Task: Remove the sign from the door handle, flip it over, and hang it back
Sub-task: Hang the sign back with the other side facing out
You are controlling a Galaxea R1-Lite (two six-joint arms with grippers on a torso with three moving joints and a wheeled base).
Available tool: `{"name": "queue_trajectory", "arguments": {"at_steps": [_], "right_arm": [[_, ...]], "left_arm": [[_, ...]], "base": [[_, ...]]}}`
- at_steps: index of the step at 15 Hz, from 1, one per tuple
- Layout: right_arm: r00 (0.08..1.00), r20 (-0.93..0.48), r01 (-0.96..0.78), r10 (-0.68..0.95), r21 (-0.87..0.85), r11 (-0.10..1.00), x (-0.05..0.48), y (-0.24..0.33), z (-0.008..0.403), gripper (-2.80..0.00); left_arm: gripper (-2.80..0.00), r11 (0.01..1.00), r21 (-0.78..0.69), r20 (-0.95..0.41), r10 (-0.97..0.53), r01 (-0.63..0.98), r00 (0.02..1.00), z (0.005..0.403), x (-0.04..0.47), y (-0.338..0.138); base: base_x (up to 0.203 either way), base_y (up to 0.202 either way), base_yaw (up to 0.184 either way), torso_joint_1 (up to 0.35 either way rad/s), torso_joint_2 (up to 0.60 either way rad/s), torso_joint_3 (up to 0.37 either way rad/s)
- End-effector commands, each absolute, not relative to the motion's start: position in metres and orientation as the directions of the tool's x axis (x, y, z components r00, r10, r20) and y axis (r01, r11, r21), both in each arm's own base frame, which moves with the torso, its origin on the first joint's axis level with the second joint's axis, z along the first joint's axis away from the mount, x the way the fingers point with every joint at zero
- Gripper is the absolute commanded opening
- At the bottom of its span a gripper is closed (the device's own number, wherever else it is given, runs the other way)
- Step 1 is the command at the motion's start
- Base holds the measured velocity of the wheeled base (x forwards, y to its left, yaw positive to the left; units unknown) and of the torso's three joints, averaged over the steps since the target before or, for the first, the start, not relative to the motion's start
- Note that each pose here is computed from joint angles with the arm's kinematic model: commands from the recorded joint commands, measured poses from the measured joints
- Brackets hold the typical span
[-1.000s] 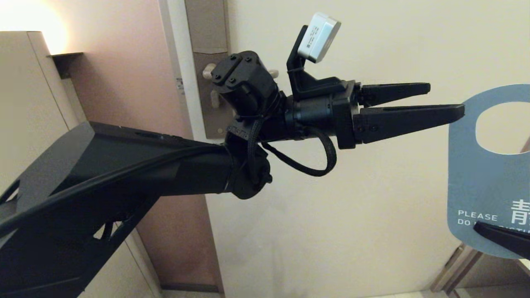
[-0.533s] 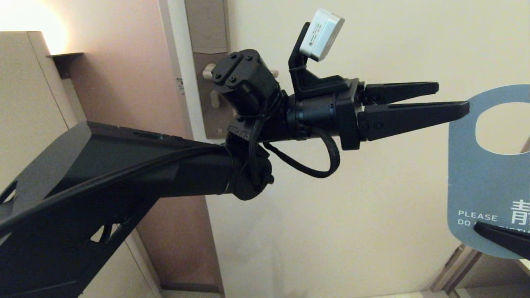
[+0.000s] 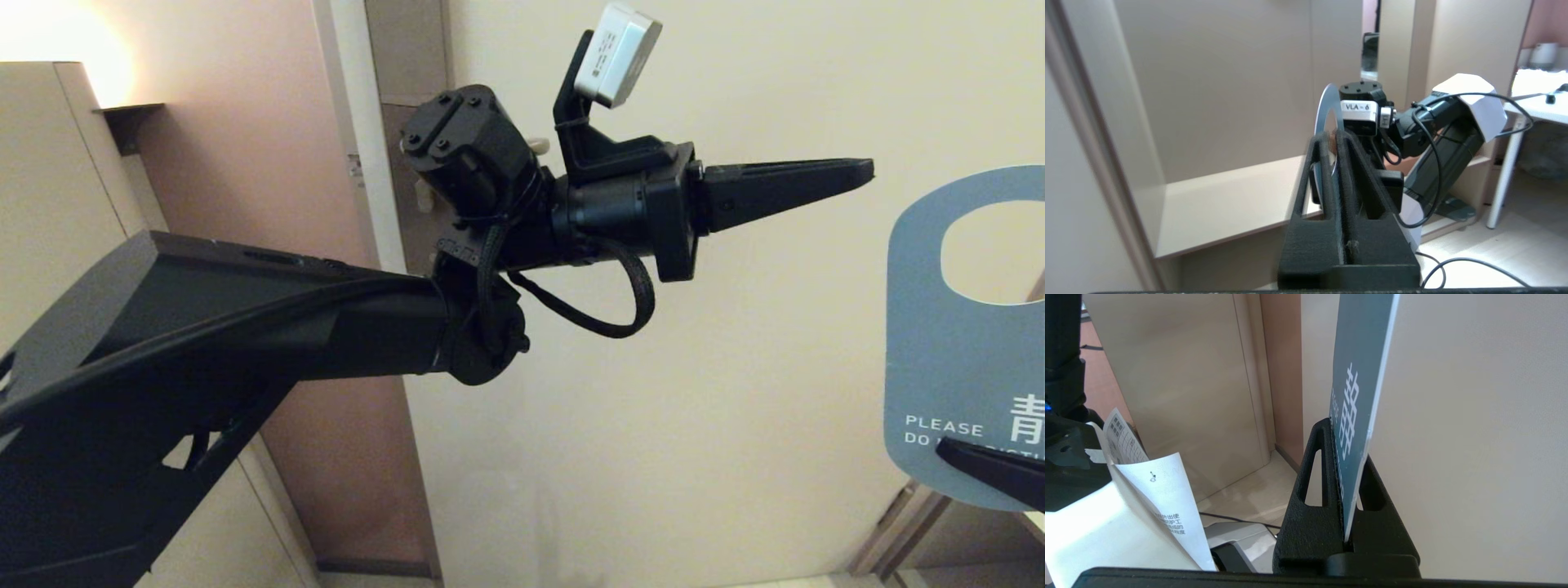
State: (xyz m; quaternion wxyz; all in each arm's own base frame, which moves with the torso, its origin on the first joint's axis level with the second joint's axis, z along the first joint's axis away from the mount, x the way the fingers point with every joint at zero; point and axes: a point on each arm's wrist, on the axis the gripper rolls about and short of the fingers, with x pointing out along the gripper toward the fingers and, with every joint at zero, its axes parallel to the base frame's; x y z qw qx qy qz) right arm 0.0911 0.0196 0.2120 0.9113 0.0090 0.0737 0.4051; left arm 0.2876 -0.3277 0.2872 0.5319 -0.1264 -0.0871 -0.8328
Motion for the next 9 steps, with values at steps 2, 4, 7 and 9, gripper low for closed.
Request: {"name": "queue_trajectory", "arguments": {"at_steps": [2,4,7,9], "right_arm": [[0.656,-0.125,-0.742,0.744,0.075,0.667,0.091,0.02,0.212,-2.8],[0.656,-0.128,-0.741,0.744,0.075,0.667,0.091,0.02,0.211,-2.8],[0.655,-0.127,-0.742,0.744,0.075,0.666,0.091,0.02,0.211,-2.8],[0.657,-0.127,-0.741,0.744,0.074,0.667,0.091,0.02,0.212,-2.8]], "left_arm": [[-2.8,-0.363,0.026,0.305,-0.884,0.931,-0.354,0.296,0.304,-0.304],[-2.8,-0.321,0.04,0.309,-0.896,0.946,-0.317,0.302,0.313,-0.287],[-2.8,-0.277,0.062,0.316,-0.906,0.959,-0.282,0.321,0.316,-0.264],[-2.8,-0.242,0.076,0.319,-0.913,0.967,-0.254,0.332,0.317,-0.248]], "base": [[0.0,0.0,0.0,0.0,0.0,0.0],[0.0,0.0,0.0,0.0,0.0,0.0],[0.0,0.0,0.0,0.0,0.0,0.0],[0.0,0.0,0.0,0.0,0.0,0.0]]}}
